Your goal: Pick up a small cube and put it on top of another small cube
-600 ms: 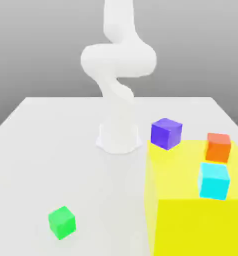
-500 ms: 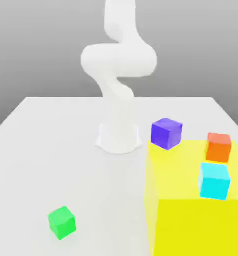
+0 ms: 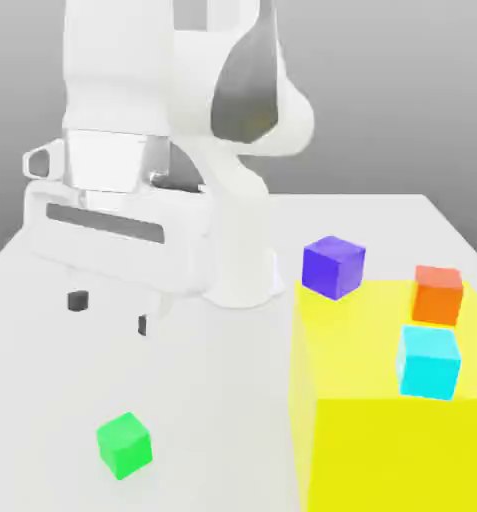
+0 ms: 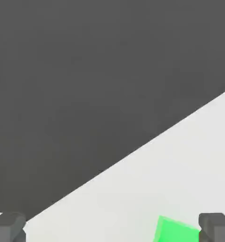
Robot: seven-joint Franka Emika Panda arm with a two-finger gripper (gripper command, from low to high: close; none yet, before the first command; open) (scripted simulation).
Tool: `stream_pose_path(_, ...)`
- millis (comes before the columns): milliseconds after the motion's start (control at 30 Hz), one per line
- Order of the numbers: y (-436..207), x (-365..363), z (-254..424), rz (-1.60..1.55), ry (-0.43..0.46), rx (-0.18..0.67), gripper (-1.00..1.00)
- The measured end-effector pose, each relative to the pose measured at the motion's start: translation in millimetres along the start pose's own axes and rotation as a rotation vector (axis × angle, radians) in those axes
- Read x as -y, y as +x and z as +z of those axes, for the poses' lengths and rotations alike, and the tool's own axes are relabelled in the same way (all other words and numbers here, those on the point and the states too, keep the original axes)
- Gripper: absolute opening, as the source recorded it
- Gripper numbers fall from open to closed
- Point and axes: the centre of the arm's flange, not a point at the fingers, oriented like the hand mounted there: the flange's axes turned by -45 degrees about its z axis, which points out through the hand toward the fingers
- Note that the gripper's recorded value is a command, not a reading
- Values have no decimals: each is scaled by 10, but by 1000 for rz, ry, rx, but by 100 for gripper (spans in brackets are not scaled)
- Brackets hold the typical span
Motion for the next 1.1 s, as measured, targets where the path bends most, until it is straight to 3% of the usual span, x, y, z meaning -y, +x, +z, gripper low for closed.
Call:
stream_pose_path(200,-358,-426,1039,170,-66,154,0)
stream_pose_path(367,-494,-497,1634,188,-73,171,0)
stream_pose_path(400,-513,-504,1710,188,-73,171,-100)
stream_pose_path(633,-513,-504,1710,189,-73,170,-100)
stream_pose_path(833,-413,-408,1146,170,-78,173,-100)
stream_pose_path(1100,-548,969,313,-193,-108,170,-100)
